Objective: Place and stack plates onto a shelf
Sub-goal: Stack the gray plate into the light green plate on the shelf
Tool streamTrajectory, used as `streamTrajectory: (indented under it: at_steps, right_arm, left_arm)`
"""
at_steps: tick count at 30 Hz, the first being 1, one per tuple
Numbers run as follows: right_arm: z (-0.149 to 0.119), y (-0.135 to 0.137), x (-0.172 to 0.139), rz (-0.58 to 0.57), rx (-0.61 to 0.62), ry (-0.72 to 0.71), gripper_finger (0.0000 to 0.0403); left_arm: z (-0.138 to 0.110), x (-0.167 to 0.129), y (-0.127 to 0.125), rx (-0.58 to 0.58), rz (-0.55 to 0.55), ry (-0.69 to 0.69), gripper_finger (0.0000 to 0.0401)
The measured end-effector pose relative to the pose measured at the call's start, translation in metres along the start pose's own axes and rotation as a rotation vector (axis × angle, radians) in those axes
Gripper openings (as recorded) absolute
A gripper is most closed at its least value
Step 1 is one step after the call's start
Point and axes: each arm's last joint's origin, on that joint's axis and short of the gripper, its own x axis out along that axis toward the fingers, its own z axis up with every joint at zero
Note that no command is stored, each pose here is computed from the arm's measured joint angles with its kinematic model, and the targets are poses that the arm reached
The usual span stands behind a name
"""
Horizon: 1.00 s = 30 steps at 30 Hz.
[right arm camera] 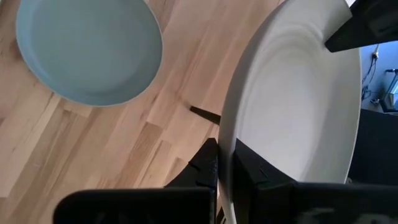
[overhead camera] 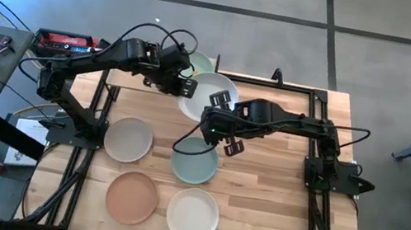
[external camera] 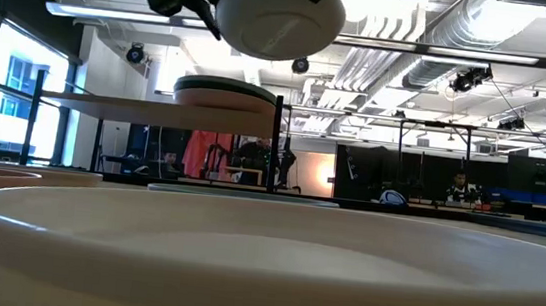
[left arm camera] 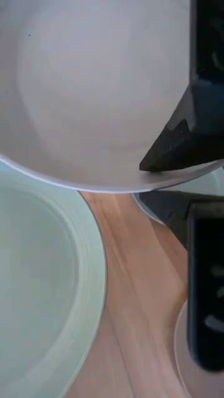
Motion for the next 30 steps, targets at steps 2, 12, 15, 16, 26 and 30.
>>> streamTrajectory:
  at_steps: [2, 12, 15, 16, 26, 30]
  right_arm:
    - [-0.001, 0.0, 0.0, -0.004, -0.002, 0.008, 0.0]
    - [-0.003, 0.001, 0.0, -0.024, 0.042, 0.047, 0.0023]
    - [-0.004, 0.0, 0.0, -0.034, 0.081, 0.055, 0.0059]
    - [-0.004, 0.0, 0.0, -0.036, 0.092, 0.059, 0.0072]
    - [-0.012, 0.0, -0.011, -0.018, 0.21, 0.053, 0.0147]
    - [-0.019, -0.002, -0.024, -0.022, 0.278, 0.022, 0.0151]
  left_arm:
    - [0.0, 0.0, 0.0, 0.004, -0.003, -0.003, 0.0021]
    - [0.0, 0.0, 0.001, 0.013, 0.012, -0.011, 0.0005]
    - [0.001, 0.0, 0.003, 0.036, 0.031, -0.006, 0.0002]
    - [0.001, 0.0, 0.004, 0.045, 0.036, 0.005, 0.0002]
    - [0.025, 0.001, 0.022, 0.044, 0.055, -0.026, 0.0001]
    - [0.041, -0.001, 0.037, 0.023, 0.076, -0.05, 0.0001]
